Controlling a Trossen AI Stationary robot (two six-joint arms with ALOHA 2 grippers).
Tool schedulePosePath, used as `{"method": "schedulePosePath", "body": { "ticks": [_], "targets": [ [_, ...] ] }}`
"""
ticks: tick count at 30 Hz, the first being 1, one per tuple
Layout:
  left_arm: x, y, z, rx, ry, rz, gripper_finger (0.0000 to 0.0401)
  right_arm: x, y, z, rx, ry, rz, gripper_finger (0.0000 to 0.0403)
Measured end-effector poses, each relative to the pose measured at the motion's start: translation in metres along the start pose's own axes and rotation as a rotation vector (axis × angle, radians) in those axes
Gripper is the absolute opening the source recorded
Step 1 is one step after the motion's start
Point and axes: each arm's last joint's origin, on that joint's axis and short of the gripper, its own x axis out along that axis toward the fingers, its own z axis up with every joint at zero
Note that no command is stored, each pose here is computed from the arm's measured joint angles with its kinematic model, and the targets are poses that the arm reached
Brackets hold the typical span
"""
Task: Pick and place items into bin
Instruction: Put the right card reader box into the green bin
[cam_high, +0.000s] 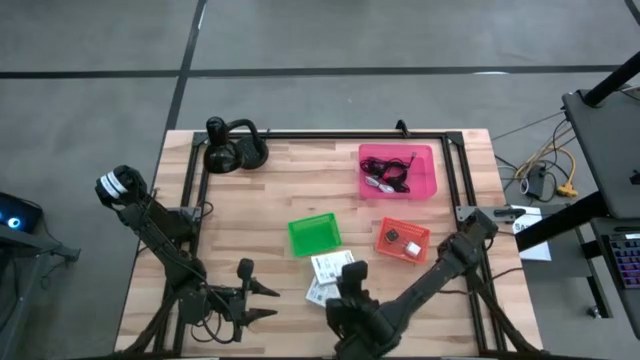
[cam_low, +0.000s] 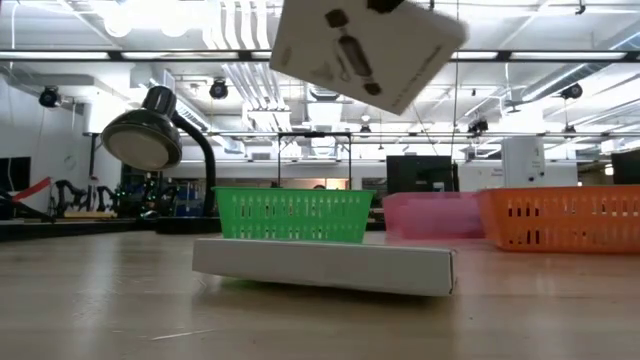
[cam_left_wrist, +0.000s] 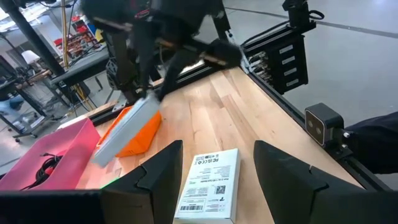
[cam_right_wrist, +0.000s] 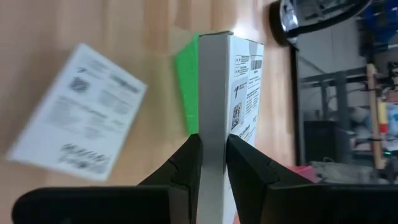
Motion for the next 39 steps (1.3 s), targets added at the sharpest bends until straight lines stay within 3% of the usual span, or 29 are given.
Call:
{"method": "schedulePosePath", "body": {
  "ticks": [22,39],
  "targets": [
    [-0.005,-0.005,0.001,0.003,-0.007,-0.023,0.0182,0.087,-0.045,0.026,-0.144,0.078,-0.034,0.0058],
    [-0.007,-0.007,0.001,0.003,-0.009,-0.032,0.0182,0.133,-0.03,0.011,-0.185,0.137,-0.017,0.0059]
  ]
}}
